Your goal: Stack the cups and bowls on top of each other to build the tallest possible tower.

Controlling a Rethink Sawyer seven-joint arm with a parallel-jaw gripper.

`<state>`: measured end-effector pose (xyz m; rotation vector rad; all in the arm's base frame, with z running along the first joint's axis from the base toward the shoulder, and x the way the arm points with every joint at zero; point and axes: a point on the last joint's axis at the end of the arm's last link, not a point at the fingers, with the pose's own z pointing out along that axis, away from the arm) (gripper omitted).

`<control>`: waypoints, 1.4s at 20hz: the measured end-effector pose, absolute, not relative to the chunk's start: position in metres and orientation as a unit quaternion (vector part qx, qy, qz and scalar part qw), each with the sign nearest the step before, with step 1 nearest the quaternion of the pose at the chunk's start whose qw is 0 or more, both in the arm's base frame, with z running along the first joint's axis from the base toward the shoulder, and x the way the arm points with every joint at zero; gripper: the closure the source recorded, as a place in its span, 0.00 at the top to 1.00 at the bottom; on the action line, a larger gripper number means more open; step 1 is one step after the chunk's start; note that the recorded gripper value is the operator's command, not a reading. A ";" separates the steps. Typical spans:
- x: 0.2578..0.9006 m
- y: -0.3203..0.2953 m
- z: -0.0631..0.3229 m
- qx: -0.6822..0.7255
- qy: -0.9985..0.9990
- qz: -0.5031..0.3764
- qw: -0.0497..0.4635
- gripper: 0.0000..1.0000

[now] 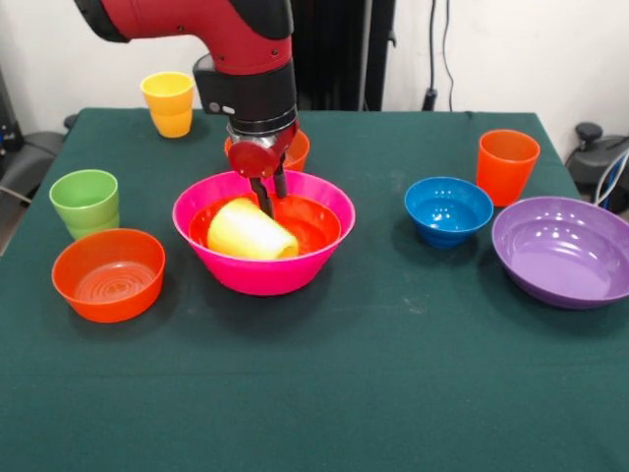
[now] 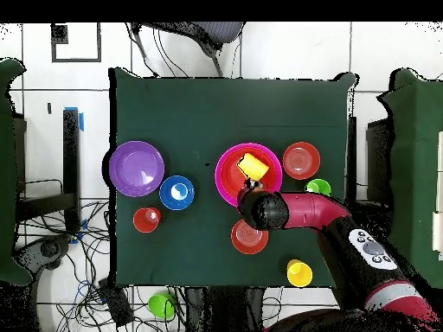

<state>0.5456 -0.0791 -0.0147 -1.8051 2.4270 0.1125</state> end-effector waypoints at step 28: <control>0.557 -0.089 -0.009 -0.609 0.792 0.037 0.027 1.00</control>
